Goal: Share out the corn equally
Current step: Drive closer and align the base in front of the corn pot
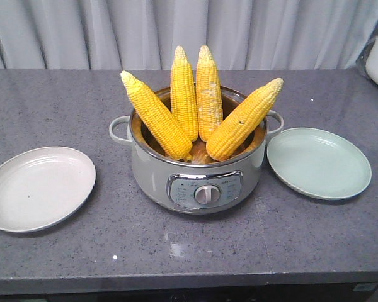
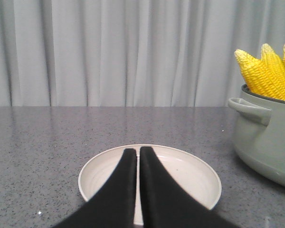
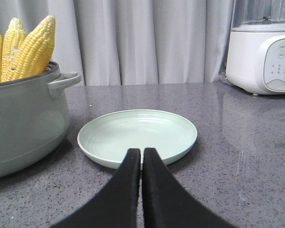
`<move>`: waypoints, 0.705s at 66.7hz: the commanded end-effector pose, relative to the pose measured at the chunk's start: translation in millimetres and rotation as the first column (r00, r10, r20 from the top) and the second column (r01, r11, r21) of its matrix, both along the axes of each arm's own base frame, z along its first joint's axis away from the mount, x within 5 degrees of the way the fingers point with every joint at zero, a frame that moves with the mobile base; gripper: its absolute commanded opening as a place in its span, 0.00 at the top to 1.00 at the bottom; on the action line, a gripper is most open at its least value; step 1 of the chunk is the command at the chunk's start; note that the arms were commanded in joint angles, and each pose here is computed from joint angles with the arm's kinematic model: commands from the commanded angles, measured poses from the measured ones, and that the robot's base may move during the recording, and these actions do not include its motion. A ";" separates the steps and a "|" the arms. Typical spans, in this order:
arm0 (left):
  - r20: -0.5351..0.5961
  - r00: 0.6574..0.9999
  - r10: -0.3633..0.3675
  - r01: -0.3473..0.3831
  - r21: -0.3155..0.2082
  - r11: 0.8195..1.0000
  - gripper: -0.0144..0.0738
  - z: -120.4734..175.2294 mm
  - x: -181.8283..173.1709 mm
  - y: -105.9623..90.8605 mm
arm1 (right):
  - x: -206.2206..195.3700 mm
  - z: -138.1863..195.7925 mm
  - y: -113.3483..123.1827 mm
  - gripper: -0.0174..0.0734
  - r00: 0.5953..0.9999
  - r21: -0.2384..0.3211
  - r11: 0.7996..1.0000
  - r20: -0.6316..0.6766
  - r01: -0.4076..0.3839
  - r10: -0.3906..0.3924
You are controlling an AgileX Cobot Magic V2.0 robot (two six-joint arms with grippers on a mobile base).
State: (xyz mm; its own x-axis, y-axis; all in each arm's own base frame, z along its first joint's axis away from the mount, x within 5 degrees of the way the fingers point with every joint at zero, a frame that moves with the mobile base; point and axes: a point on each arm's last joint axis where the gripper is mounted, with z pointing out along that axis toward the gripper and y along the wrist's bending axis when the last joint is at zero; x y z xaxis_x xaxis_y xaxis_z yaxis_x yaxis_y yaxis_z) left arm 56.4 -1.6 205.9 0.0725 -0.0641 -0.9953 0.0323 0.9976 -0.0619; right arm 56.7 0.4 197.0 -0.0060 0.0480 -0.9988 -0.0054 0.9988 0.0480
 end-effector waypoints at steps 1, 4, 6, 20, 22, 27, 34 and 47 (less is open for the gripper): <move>0.068 0.998 0.003 -0.002 -0.011 1.000 0.84 2.5 -1.3 0.2 | 0.0 3.7 -0.2 0.81 0.998 -0.016 1.000 0.069 0.005 -0.004; 0.068 0.998 0.003 -0.002 -0.011 1.000 0.84 2.5 -1.3 0.2 | 0.0 3.7 -0.2 0.81 0.998 -0.016 1.000 0.069 0.005 -0.004; 0.068 0.998 0.003 -0.002 -0.011 1.000 0.84 2.5 -1.3 0.2 | 0.0 3.7 -0.2 0.81 0.998 -0.016 1.000 0.069 0.005 -0.004; 0.068 0.998 0.003 -0.002 -0.011 1.000 0.84 2.5 -1.3 0.2 | 0.0 3.7 -0.2 0.81 0.998 -0.016 1.000 0.069 0.005 -0.004; 0.068 0.998 0.003 -0.002 -0.011 1.000 0.84 2.5 -1.3 0.2 | 0.0 3.7 -0.2 0.81 0.998 -0.016 1.000 0.069 0.005 -0.004; 0.068 0.998 0.003 -0.002 -0.011 1.000 0.84 2.5 -1.3 0.2 | 0.0 3.7 -0.2 0.81 0.998 -0.016 1.000 0.069 0.005 -0.004; 0.068 0.998 0.003 -0.002 -0.011 1.000 0.84 2.5 -1.3 0.2 | 0.0 3.7 -0.2 0.81 0.998 -0.016 1.000 0.069 0.005 -0.004; 0.068 0.998 0.003 -0.002 -0.011 1.000 0.84 2.5 -1.3 0.2 | 0.0 3.7 -0.2 0.81 0.998 -0.016 1.000 0.069 0.005 -0.004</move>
State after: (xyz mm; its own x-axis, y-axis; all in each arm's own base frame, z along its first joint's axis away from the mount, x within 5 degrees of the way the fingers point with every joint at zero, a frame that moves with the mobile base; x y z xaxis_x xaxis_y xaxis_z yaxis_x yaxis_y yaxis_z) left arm 56.4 -1.6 205.9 0.0725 -0.0641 -0.9953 0.0323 0.9976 -0.0619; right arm 56.7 0.4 197.0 -0.0060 0.0480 -0.9988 -0.0054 0.9988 0.0480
